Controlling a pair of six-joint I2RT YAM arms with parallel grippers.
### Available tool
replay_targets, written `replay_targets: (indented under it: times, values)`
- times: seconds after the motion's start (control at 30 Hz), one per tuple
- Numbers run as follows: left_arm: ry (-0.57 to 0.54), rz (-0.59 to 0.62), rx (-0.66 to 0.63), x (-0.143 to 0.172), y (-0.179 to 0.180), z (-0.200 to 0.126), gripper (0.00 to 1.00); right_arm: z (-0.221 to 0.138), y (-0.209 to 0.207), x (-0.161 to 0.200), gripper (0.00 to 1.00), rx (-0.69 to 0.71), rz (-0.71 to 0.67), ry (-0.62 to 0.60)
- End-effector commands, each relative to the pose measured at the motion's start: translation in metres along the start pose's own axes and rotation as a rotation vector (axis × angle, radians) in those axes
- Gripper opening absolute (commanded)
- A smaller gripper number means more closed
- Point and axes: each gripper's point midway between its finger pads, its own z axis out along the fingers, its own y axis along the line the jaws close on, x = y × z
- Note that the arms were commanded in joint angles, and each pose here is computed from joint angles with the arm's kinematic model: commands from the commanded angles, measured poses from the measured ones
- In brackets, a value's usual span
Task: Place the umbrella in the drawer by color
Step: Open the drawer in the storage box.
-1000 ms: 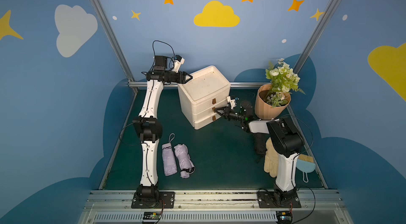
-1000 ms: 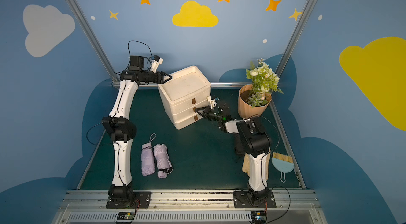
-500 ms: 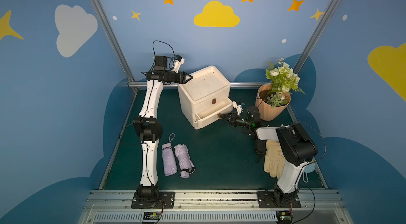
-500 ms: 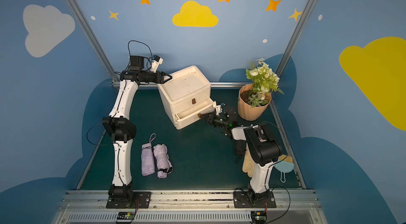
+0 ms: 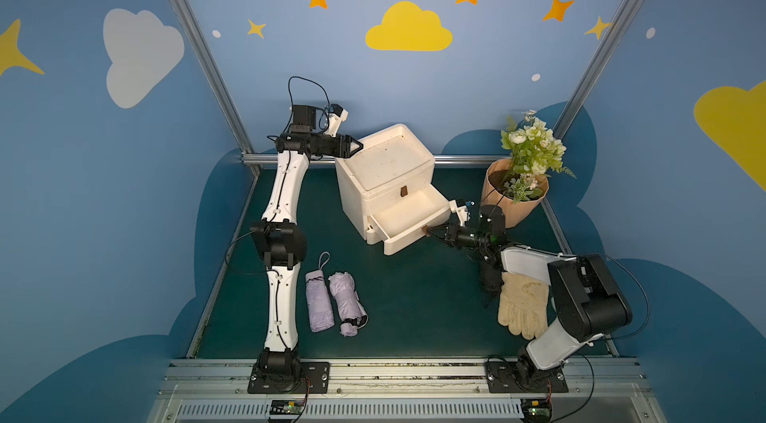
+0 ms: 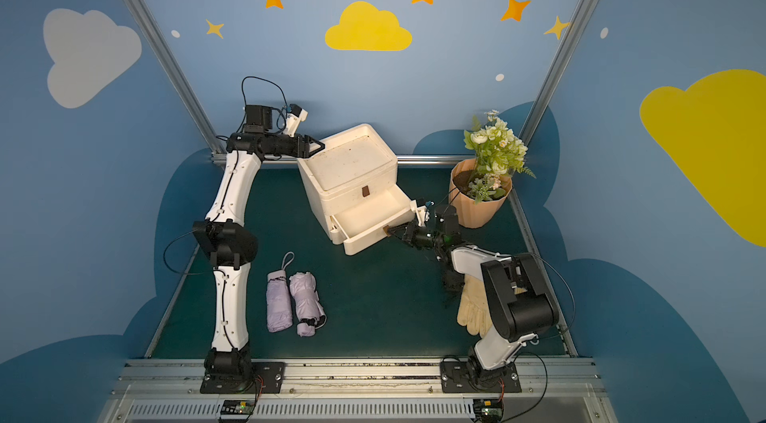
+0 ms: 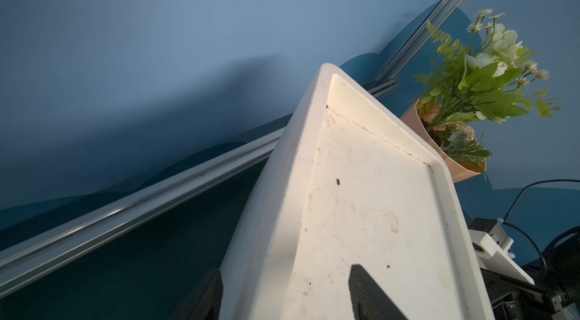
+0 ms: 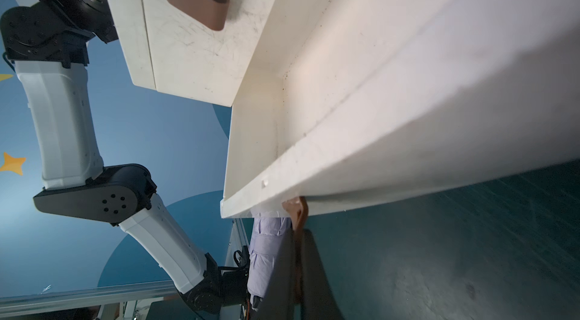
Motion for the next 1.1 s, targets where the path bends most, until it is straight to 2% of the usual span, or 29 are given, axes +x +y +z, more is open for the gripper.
replay_targets:
  times: [0.0, 0.13, 0.2, 0.3, 0.47, 0.57, 0.7, 0.83, 0.9, 0.93, 1.07]
  values:
    - [0.027, -0.008, 0.029, 0.005, -0.017, 0.009, 0.68, -0.008, -0.001, 0.009, 0.00, 0.020, -0.018, 0.034]
    - [0.023, -0.010, 0.021, 0.003, -0.017, 0.007, 0.72, -0.005, -0.002, 0.005, 0.02, 0.003, -0.001, 0.043]
    - [0.017, -0.004, 0.022, 0.000, -0.019, 0.004, 0.79, -0.006, -0.003, 0.002, 0.17, 0.008, 0.000, 0.029]
    - [0.000, 0.016, 0.016, -0.007, -0.024, -0.005, 0.87, -0.014, -0.005, -0.001, 0.33, 0.034, -0.011, -0.004]
    - [-0.049, 0.045, -0.042, -0.029, -0.031, -0.029, 0.96, -0.032, -0.001, 0.001, 0.54, 0.122, -0.062, -0.013]
    - [-0.077, 0.058, -0.103, -0.041, -0.035, -0.047, 1.00, -0.047, 0.003, 0.007, 0.62, 0.195, -0.101, -0.012]
    - [-0.099, 0.057, -0.179, -0.050, -0.044, -0.078, 1.00, -0.069, 0.016, 0.017, 0.69, 0.300, -0.167, -0.019]
    - [-0.099, 0.022, -0.265, -0.043, -0.053, -0.109, 1.00, -0.081, 0.041, 0.033, 0.71, 0.354, -0.260, -0.003]
    - [-0.105, 0.000, -0.296, -0.030, -0.059, -0.123, 1.00, -0.079, 0.055, 0.046, 0.71, 0.360, -0.303, 0.031]
    - [-0.128, 0.003, -0.301, -0.028, -0.066, -0.131, 1.00, -0.077, 0.062, 0.051, 0.71, 0.361, -0.327, 0.047]
    - [-0.224, -0.008, -0.340, 0.010, -0.085, -0.164, 1.00, -0.059, 0.082, 0.077, 0.74, 0.369, -0.408, 0.135]
